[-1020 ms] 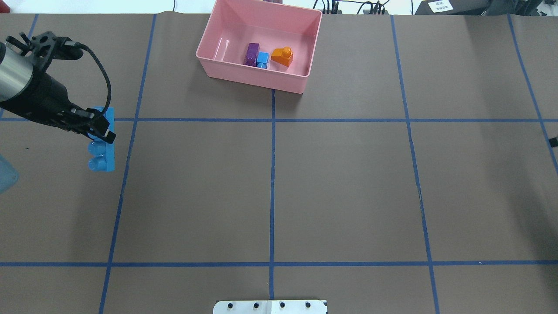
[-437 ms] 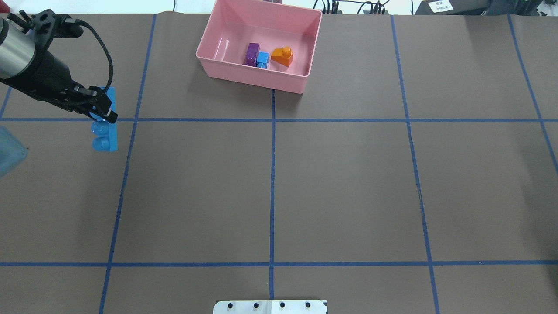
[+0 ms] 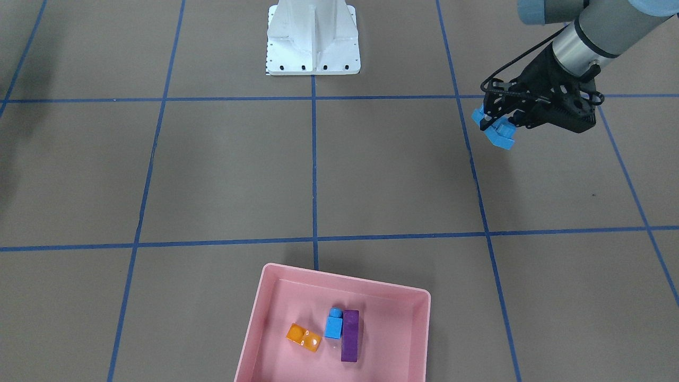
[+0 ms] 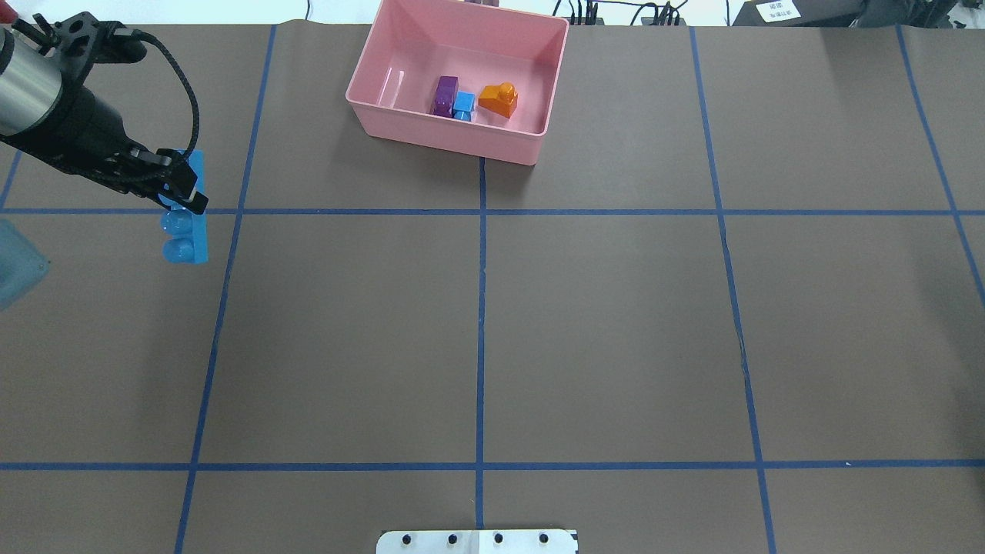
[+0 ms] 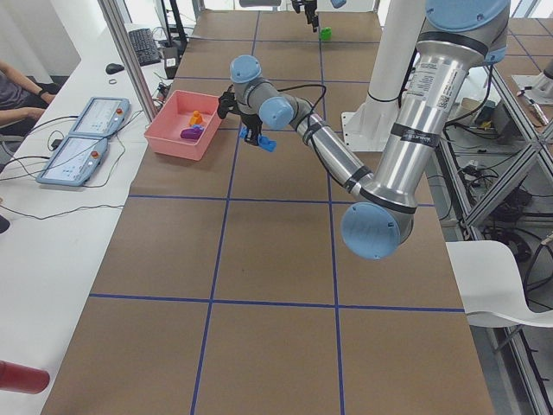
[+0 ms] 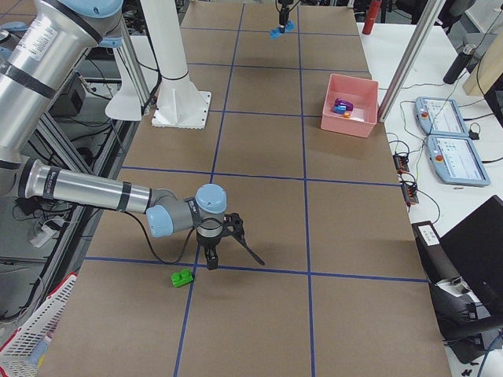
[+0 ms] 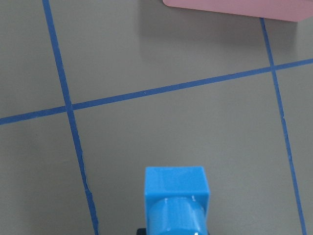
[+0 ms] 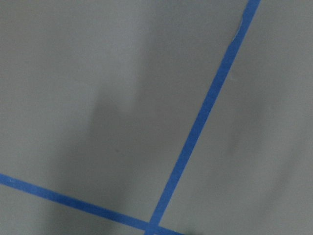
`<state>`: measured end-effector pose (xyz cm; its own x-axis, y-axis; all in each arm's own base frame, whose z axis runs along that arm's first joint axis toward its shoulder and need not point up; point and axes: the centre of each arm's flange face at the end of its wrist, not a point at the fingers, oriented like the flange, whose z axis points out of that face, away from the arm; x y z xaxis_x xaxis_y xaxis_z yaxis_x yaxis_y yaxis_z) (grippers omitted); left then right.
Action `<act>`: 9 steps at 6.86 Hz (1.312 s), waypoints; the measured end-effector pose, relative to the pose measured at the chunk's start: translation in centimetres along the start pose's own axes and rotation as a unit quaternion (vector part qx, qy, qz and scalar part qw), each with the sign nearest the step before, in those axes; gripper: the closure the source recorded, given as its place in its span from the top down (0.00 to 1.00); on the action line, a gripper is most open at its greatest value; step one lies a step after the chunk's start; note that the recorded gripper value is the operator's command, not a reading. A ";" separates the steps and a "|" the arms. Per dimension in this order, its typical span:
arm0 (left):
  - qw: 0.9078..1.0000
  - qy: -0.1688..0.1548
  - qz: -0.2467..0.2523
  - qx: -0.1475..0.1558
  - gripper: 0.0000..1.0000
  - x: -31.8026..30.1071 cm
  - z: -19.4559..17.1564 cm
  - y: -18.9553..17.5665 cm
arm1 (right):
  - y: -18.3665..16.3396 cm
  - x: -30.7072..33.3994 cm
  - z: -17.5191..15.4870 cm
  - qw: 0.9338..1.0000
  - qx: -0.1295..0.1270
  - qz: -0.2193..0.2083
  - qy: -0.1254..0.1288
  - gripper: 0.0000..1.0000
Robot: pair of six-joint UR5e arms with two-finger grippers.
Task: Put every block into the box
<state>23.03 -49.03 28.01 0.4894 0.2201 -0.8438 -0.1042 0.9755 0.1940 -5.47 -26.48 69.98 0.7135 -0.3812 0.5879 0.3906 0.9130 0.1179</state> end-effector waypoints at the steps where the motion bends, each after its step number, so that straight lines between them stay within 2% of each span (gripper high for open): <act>1: 1.000 0.000 0.001 0.001 0.00 0.0 -0.1 0.0 | 1.2 0.6 0.9 1.000 -0.015 -0.013 0.006 0.99; 3: 1.000 0.000 0.002 0.005 0.00 0.3 -0.4 -0.4 | 2.6 1.7 2.4 0.999 -0.035 -0.025 0.006 0.99; 6: 1.000 0.000 0.003 0.013 0.00 0.8 -0.8 -1.9 | 3.5 2.0 3.7 0.998 -0.051 -0.023 -0.014 0.97; 7: 1.000 0.000 0.004 0.018 0.00 1.5 -0.8 -3.5 | 3.6 1.9 3.9 0.998 -0.055 -0.022 -0.021 0.85; 8: 1.000 -0.002 0.003 0.024 0.00 2.3 -1.0 -5.7 | 3.6 2.0 4.3 0.998 -0.060 -0.021 -0.024 0.68; 9: 1.000 -0.004 0.002 0.030 0.00 3.1 -1.1 -8.2 | 3.7 2.2 4.8 0.997 -0.065 -0.019 -0.025 0.42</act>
<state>24.43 -56.32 23.19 0.4959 0.2228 -0.8393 -0.0531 0.9725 0.2267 -5.28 -23.24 75.53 0.6681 -0.4045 0.6245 0.4911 0.8703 0.0384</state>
